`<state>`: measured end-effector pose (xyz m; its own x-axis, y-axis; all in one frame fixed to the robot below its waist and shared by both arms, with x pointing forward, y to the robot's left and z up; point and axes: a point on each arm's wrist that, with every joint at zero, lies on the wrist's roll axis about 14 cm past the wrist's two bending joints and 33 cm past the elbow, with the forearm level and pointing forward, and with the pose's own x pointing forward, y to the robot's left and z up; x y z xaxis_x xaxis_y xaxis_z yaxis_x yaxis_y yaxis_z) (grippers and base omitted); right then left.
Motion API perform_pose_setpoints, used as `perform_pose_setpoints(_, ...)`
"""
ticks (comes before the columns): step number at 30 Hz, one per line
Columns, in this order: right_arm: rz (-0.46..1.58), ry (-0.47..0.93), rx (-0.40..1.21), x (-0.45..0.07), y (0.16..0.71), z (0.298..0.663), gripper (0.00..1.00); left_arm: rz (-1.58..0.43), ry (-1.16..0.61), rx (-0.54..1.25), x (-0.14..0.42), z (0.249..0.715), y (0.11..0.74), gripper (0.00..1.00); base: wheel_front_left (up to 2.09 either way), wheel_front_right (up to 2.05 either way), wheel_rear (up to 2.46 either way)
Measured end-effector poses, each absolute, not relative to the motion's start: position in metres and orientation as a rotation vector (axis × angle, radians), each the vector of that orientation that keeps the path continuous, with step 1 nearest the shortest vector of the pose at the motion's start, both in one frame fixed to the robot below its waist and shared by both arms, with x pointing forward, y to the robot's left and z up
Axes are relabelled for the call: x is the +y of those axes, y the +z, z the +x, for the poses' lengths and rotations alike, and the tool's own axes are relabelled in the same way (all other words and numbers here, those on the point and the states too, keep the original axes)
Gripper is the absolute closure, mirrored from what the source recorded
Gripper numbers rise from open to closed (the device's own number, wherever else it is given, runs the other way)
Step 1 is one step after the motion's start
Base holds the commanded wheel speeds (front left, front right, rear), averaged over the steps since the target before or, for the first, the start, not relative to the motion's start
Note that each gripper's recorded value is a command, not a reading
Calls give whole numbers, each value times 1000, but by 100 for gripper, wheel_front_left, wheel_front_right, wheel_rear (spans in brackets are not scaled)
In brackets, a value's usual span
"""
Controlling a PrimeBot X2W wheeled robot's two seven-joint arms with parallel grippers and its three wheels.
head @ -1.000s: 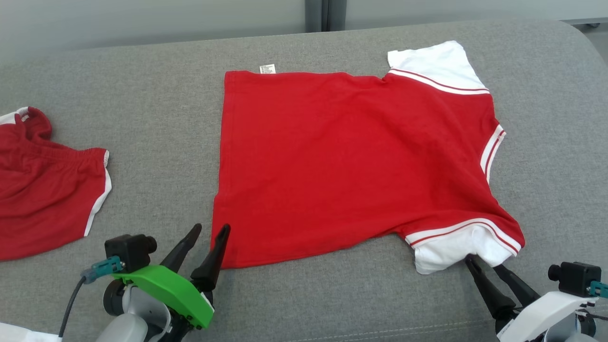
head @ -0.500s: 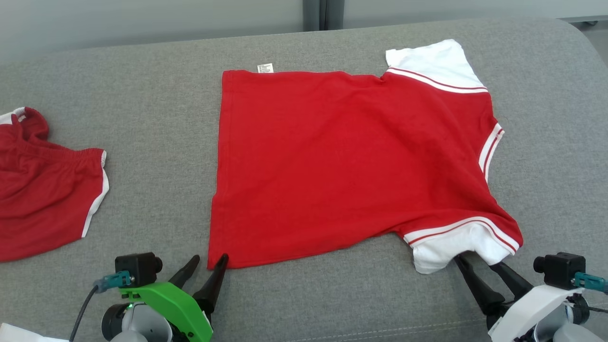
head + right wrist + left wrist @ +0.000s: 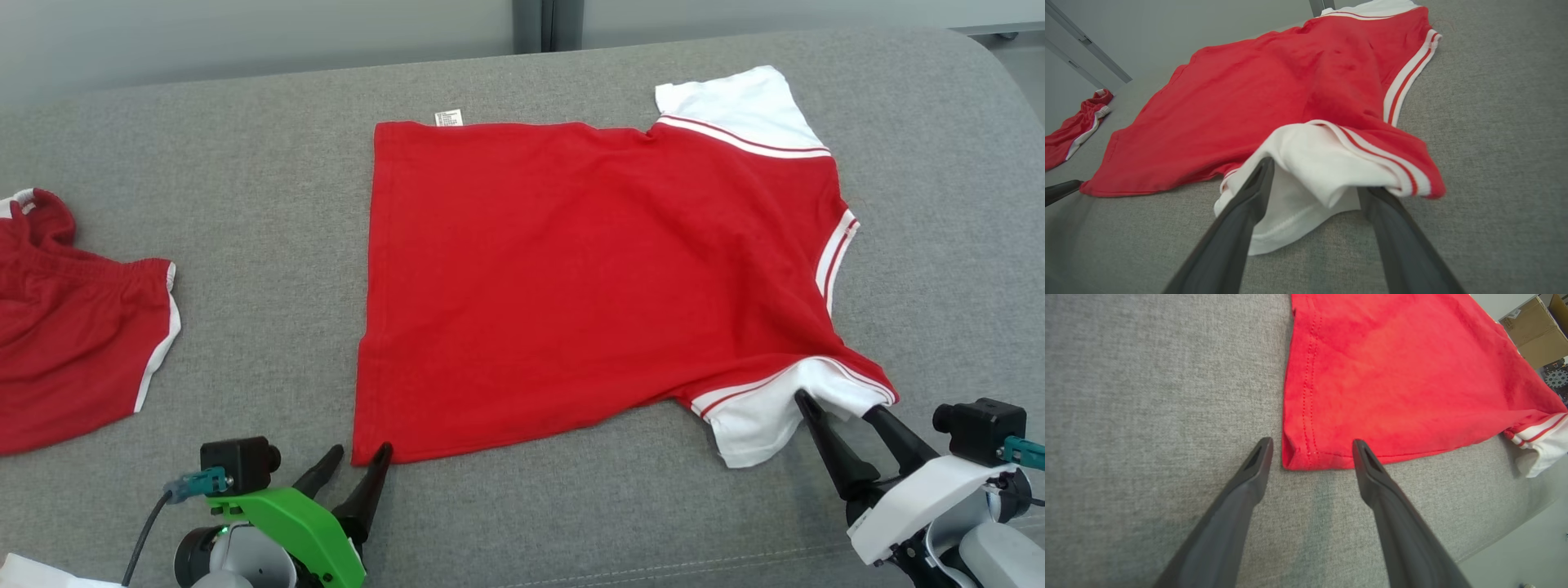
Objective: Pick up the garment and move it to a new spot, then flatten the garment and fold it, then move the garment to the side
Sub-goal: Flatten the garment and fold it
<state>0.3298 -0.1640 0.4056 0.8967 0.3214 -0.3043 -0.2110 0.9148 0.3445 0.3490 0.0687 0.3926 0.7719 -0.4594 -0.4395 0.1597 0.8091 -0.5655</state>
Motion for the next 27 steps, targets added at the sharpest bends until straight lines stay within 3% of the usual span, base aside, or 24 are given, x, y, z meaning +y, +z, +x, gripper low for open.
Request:
perform_pose_setpoints(2,313,283,359,-161,407,330,0,-531,-354,602,68,349,392,0,0,0,0)
perform_pose_setpoints(3,312,287,356,-160,407,331,20,-531,-354,603,68,349,392,0,0,0,0)
perform_pose_setpoints(4,315,289,353,-158,408,331,52,-531,-354,603,68,349,392,0,0,0,0)
perform_pose_setpoints(5,317,290,351,-158,409,331,78,-531,-354,603,68,349,392,0,0,0,0)
perform_pose_setpoints(7,320,292,344,-156,410,332,100,-532,-355,603,68,349,392,0,0,0,0)
perform_pose_setpoints(17,360,292,343,-149,411,328,100,-535,-357,606,66,349,392,0,0,0,0)
perform_pose_setpoints(27,597,256,307,-139,432,325,100,-546,-341,614,68,355,389,0,0,0,0)
